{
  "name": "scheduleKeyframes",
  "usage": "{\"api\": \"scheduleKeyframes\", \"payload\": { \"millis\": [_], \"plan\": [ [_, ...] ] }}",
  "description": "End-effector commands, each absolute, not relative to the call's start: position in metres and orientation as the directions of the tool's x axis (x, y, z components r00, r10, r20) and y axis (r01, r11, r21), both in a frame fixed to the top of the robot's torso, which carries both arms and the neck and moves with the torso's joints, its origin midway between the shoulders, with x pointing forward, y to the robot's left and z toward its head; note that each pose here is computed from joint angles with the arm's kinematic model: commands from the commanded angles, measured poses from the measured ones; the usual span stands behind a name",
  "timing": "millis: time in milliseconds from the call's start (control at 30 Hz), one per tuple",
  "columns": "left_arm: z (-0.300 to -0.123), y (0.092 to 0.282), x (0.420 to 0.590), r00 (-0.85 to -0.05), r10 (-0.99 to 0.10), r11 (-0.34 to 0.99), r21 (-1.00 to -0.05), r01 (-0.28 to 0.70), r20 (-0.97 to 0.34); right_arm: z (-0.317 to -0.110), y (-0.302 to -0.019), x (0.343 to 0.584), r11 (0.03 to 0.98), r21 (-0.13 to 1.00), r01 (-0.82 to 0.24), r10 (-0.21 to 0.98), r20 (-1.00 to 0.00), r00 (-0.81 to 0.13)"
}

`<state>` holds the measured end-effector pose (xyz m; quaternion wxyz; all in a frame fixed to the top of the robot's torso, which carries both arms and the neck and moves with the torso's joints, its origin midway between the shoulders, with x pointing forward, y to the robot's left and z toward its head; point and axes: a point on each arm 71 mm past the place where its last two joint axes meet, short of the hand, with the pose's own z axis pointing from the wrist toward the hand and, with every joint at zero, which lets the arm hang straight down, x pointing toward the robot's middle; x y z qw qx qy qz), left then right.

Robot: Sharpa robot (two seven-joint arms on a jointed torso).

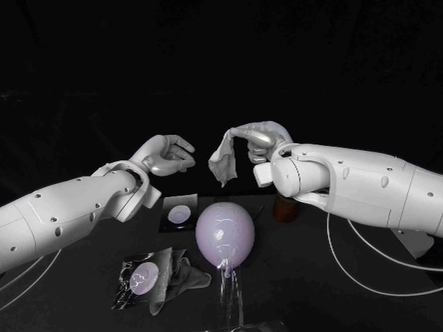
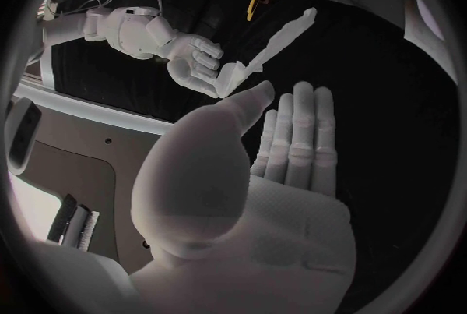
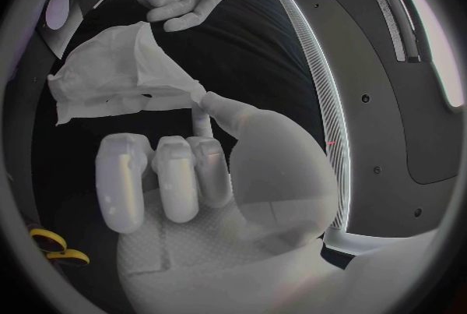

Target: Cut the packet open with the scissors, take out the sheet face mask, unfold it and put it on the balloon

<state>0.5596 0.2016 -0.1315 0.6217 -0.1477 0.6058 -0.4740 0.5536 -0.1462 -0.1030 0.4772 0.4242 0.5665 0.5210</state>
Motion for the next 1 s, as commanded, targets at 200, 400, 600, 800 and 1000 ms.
{"api": "scheduleKeyframes", "payload": {
  "millis": [200, 400, 600, 800, 1000],
  "plan": [
    [-0.126, 0.187, 0.538, -0.027, -0.781, 0.444, -0.586, 0.678, -0.624, -0.101, -0.145, 0.555, 0.101, 0.994, -0.032, 0.983, -0.105, -0.153],
    [-0.135, 0.176, 0.534, -0.057, -0.769, 0.427, -0.578, 0.695, -0.636, -0.101, -0.144, 0.554, 0.104, 0.994, -0.036, 0.983, -0.109, -0.150],
    [-0.141, 0.166, 0.535, -0.092, -0.758, 0.431, -0.601, 0.673, -0.646, -0.101, -0.144, 0.553, 0.107, 0.994, -0.039, 0.983, -0.112, -0.148],
    [-0.145, 0.162, 0.540, -0.088, -0.757, 0.455, -0.620, 0.639, -0.647, -0.100, -0.141, 0.551, 0.106, 0.993, -0.041, 0.981, -0.111, -0.157],
    [-0.148, 0.159, 0.548, -0.067, -0.768, 0.479, -0.640, 0.601, -0.637, -0.100, -0.138, 0.548, 0.105, 0.993, -0.044, 0.979, -0.111, -0.169]
  ]
}}
